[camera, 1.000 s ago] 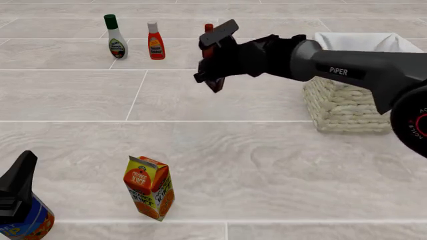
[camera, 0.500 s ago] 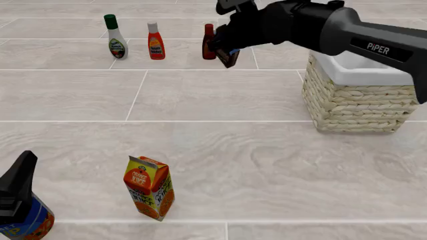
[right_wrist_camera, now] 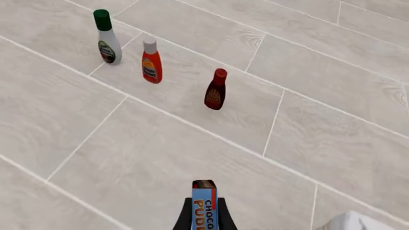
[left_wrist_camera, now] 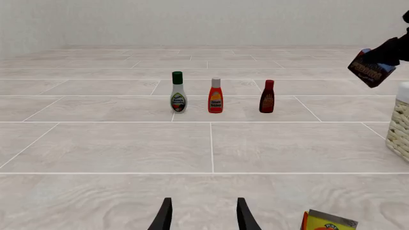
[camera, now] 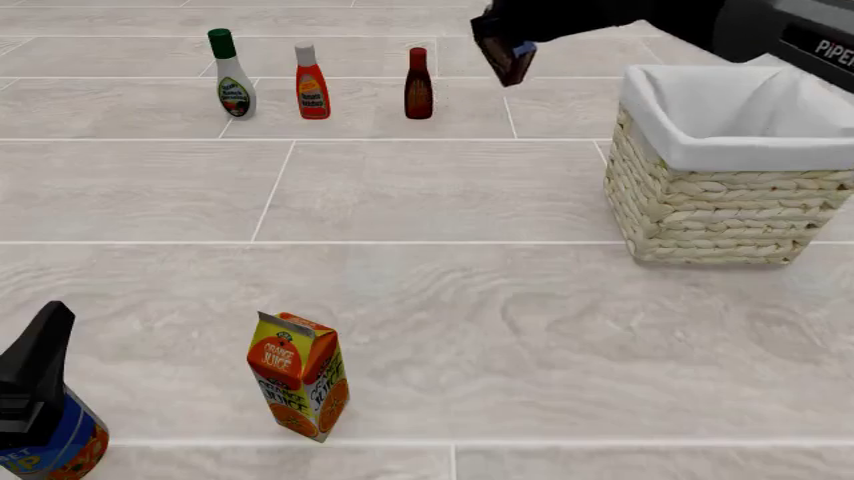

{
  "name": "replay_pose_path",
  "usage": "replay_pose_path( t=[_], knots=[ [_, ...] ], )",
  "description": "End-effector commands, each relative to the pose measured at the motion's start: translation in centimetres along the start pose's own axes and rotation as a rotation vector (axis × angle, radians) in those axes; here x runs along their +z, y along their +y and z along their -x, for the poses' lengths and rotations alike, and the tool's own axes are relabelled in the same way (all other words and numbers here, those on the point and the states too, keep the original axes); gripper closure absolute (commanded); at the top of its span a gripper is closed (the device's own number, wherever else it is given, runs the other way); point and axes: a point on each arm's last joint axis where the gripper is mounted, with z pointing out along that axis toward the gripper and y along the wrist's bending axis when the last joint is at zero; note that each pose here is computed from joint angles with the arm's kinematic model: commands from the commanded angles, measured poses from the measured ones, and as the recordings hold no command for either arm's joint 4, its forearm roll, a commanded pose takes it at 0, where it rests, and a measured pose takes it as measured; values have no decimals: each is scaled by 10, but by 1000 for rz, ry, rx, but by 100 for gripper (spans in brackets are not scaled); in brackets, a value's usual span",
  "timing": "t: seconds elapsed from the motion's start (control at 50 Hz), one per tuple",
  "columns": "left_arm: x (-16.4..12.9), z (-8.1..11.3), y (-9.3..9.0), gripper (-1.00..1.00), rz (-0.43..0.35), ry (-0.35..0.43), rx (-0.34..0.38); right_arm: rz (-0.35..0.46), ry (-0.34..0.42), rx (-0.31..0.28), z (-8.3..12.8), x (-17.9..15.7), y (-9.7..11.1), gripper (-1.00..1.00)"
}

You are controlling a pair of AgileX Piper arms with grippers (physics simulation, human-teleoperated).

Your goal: Pick the chocolate pudding and place it in the basket.

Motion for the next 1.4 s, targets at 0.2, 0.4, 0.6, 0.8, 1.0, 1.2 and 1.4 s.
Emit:
replay_pose_path(
  t=[0.2, 0.4, 0.6, 0.8, 1.0, 1.2, 1.4],
  knots=[
    [0, 0, 0, -100, 0, 0, 0, -105, -49, 80, 27, -28, -52, 100],
    [0, 0, 0, -100, 0, 0, 0, -158, -60, 103, 32, -37, -77, 100],
    [0, 0, 0, -100, 0, 0, 0, -219, -63, 128, 29, -48, -104, 100],
    [0, 0, 0, -100, 0, 0, 0, -300, -64, 169, 24, -61, -140, 100],
    [0, 0, 0, -100, 0, 0, 0, -379, -56, 200, 13, -71, -174, 100],
    [0, 0, 0, -100, 0, 0, 0, -437, -43, 226, 3, -75, -202, 100],
    [0, 0, 0, -100, 0, 0, 0, -471, -33, 245, -4, -76, -219, 100]
  ],
)
